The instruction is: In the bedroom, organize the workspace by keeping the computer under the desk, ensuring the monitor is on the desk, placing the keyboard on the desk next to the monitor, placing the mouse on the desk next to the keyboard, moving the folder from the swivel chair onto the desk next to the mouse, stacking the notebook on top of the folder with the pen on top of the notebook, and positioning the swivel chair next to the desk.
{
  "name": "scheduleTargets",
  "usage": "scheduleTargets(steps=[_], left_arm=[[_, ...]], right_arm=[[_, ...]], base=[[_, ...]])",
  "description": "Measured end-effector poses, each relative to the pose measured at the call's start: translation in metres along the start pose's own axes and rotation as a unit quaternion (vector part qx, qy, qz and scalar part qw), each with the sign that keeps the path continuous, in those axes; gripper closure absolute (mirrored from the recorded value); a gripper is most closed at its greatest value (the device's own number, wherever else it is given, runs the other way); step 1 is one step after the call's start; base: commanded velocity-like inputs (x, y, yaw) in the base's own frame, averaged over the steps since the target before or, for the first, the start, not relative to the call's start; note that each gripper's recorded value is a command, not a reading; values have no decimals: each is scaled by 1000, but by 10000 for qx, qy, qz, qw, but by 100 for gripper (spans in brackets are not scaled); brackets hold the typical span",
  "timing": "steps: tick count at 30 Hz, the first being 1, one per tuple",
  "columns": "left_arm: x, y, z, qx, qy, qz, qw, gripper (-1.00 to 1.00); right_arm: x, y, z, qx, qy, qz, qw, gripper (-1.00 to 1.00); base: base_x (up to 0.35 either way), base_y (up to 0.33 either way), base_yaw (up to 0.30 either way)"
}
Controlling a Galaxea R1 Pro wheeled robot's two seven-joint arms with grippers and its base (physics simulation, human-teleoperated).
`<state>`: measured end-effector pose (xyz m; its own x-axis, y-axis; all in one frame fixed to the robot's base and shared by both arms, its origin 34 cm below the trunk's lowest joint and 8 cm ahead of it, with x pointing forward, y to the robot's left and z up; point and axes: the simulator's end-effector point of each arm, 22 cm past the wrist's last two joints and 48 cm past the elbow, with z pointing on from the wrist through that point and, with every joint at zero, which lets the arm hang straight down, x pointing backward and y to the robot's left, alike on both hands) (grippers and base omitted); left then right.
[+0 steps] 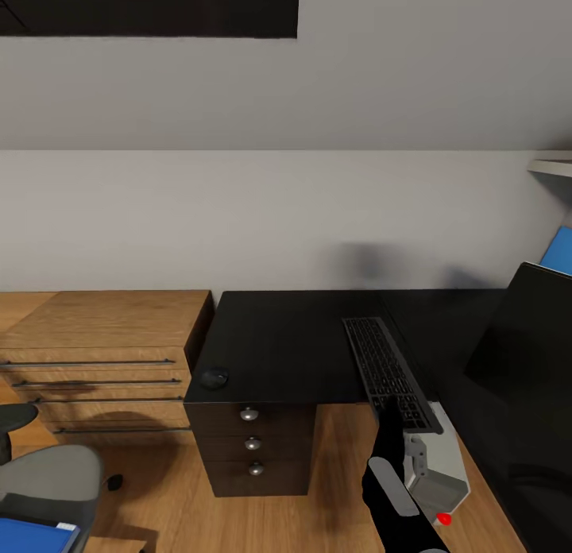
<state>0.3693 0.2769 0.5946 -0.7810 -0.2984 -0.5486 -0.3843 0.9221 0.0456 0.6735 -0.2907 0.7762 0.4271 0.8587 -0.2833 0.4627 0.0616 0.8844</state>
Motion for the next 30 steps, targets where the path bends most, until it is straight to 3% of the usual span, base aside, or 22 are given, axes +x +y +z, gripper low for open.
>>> scheduleTargets(steps=[13,30], left_arm=[[0,0,0,-2,5,2,10000,-100],[0,0,0,-3,7,3,10000,-100]], right_arm=[[0,0,0,3,-5,3,10000,-100],[0,0,1,4,-8,0,10000,-100]], base=[[-6,0,0],[-206,0,0]])
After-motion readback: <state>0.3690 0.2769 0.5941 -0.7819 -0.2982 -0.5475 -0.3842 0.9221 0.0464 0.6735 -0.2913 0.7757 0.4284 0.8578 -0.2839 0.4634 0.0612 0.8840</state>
